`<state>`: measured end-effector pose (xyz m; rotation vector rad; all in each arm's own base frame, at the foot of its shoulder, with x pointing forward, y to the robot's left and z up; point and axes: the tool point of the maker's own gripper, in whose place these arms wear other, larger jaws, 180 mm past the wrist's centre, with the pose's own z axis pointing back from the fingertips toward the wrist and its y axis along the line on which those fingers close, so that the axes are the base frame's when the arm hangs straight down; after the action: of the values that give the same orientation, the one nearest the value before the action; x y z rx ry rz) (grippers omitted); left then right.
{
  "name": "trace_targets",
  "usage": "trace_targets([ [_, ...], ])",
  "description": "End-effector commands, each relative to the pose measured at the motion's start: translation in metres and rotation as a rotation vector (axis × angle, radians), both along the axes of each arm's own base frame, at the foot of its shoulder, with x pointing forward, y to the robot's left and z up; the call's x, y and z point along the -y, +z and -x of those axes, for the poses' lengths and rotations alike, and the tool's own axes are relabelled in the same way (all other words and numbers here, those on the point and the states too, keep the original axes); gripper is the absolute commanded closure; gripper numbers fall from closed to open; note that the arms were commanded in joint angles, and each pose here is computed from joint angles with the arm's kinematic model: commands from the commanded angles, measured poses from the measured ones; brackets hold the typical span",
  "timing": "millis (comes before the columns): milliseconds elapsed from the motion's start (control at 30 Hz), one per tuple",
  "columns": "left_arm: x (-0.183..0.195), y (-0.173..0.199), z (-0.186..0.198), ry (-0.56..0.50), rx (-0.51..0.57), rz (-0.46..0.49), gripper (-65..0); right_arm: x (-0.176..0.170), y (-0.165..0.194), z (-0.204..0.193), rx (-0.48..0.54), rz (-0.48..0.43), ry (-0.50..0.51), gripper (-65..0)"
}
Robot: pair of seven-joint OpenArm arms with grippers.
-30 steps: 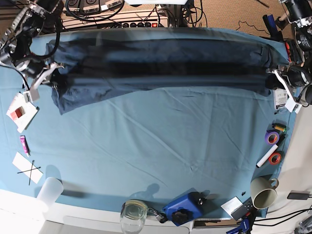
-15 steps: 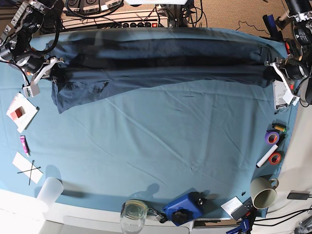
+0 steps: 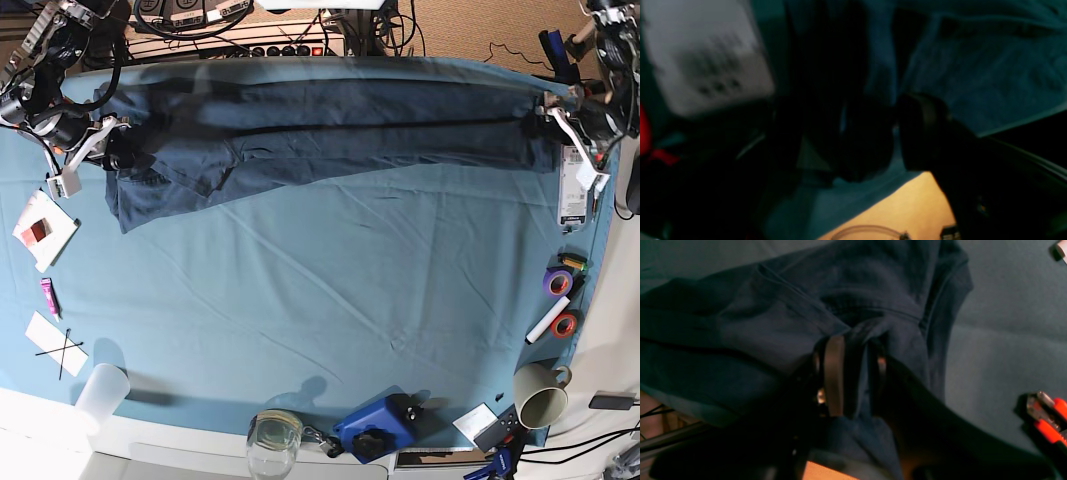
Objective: Fold the T-shirt properly
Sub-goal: 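Lay the hem down and regrasp the strip ends with both grippers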
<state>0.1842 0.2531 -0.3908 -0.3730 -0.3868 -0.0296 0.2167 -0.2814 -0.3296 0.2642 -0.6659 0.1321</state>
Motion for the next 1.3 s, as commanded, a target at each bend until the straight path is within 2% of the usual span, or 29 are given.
trace_targets([
  [0,0.001,0.003,-0.002,-0.004,0.011,0.003,-44.0,0.003,0.012,-0.007,0.045,0.009,0.003,-13.2],
  [200,0.023,-0.003,-0.003,0.028,0.032,0.073,-43.5,0.003,0.012,-0.007,0.045,0.009,0.004,-13.2],
  [267,0.022,-0.007,0.000,0.032,0.013,0.058,-39.3,0.003,0.012,-0.007,0.045,0.009,0.003,-13.2],
  [367,0.015,-0.013,0.003,0.065,-0.020,0.031,-25.8,0.003,0.012,-0.007,0.045,0.010,0.003,-13.2],
  [500,0.016,-0.012,0.002,0.066,-0.013,0.038,-0.2,0.003,0.012,-0.007,0.045,0.009,0.003,-13.2],
  [767,0.016,0.002,-0.006,0.040,0.035,0.012,0.0,0.003,0.012,-0.007,0.045,0.010,0.003,-13.2],
  [933,-0.011,0.027,-0.019,0.079,0.131,-0.107,0.0,0.003,0.013,-0.008,0.050,0.008,0.003,-13.2],
  [1033,-0.028,0.035,-0.019,0.102,0.145,-0.137,0.0,0.003,0.014,-0.009,0.060,0.006,0.001,-13.2],
  [1133,-0.019,0.045,-0.021,0.062,0.170,-0.068,0.0,0.002,0.019,-0.014,0.096,-0.007,-0.004,-13.2],
  [1267,0.017,0.064,-0.021,-0.074,0.249,0.078,0.0,0.002,0.023,-0.018,0.123,-0.012,-0.009,-13.2],
])
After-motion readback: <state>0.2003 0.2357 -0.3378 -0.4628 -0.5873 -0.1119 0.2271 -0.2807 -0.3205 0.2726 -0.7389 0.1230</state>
